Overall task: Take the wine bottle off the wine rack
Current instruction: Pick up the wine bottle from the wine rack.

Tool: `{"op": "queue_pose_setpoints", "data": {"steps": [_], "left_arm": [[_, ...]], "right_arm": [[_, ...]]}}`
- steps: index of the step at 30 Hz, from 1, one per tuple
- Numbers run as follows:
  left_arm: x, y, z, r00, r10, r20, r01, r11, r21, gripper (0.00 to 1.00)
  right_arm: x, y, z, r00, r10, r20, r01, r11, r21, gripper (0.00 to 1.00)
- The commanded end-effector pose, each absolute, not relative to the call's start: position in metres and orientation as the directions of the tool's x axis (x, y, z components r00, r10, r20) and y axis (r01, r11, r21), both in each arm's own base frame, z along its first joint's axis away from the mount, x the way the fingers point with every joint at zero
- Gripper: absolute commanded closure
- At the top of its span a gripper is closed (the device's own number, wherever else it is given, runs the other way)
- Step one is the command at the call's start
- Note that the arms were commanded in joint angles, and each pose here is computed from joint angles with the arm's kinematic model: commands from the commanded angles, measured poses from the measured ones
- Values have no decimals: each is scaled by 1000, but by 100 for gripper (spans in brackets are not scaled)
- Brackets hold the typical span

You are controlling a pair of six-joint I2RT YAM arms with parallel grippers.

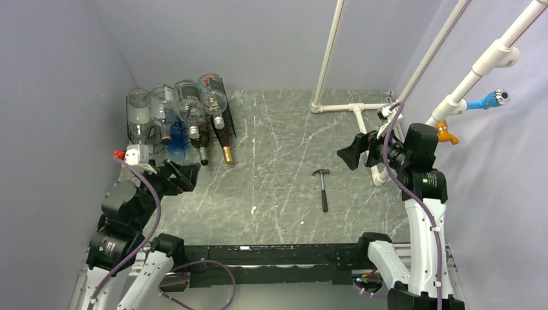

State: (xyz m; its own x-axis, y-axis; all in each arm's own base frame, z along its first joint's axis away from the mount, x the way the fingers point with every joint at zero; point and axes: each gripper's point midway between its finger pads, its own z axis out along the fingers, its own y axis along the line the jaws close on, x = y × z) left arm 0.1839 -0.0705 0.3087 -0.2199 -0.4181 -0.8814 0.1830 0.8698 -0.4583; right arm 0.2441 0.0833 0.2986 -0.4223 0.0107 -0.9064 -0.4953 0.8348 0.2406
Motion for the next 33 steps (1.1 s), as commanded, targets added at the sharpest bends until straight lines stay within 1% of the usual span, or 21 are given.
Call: {"op": "queue_pose_setpoints", "data": {"steps": [1,5,7,9,16,22,28,33], "left_arm": [[191,-82,314,-258,-424,-868,214,851,-480,1],[199,-88,308,-307,-397,-865,215,857,-469,1],[205,-91,304,-336,-379,-862,210,862,-461,1],[210,-92,299,-358,-359,-862,201,872,-447,1],[225,-80,292,-403,-301,-864,121,919,-376,1],[240,-84,301,-382,-239,-893,165,933,-320,1],[257,-83,300,-395,-167,-903,170,953,-251,1],[281,-70,300,-387,-134,-912,99,977,-186,1]], "right_arm": [[245,84,306,-378,-56,-924,-546,819,174,0],[234,94,293,-331,-175,-927,-669,737,100,0],[230,97,288,-314,-206,-927,-706,704,83,0],[220,105,282,-255,-266,-930,-788,615,40,0],[212,117,263,-209,-317,-925,-871,490,29,0],[222,121,249,-205,-302,-931,-892,450,50,0],[226,126,231,-217,-283,-934,-907,411,86,0],[226,126,220,-221,-286,-932,-910,403,92,0]]}}
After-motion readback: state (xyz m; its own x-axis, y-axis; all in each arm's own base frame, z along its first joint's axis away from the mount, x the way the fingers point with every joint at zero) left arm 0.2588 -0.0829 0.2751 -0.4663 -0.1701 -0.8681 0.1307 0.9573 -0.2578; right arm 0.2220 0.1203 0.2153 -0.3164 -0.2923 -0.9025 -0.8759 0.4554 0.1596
